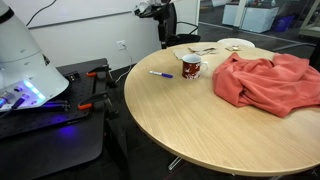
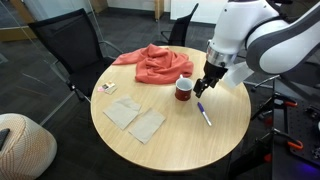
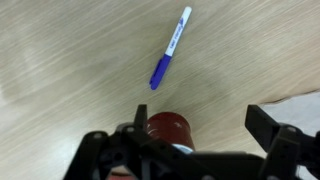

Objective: Move the red cup to the left then place the marker into the red cup

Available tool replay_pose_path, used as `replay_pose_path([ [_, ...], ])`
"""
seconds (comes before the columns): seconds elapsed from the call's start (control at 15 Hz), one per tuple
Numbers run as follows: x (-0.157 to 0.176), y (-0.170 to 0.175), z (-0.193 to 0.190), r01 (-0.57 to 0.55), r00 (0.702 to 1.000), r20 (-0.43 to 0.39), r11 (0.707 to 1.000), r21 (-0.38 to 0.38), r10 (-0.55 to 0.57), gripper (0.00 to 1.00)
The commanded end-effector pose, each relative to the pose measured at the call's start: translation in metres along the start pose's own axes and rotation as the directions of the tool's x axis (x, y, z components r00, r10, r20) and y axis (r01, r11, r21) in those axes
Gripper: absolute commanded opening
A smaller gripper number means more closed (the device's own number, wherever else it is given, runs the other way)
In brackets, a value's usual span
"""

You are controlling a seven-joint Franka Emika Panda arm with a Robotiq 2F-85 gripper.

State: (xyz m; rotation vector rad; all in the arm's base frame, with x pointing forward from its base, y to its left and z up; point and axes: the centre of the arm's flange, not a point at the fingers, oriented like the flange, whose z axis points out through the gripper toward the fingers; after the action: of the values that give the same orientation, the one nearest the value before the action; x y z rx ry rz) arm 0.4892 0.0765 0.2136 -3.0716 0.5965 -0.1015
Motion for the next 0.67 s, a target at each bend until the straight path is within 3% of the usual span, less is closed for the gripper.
replay_pose_path([
  [0.0, -0.007, -0.006, 0.007, -0.103, 0.994, -0.031, 0.995, -0.010, 0.103, 1.00],
  [0.6, -0.011, -0.002, 0.061, -0.159, 0.986, 0.034, 0.984, -0.073, 0.162, 1.00],
])
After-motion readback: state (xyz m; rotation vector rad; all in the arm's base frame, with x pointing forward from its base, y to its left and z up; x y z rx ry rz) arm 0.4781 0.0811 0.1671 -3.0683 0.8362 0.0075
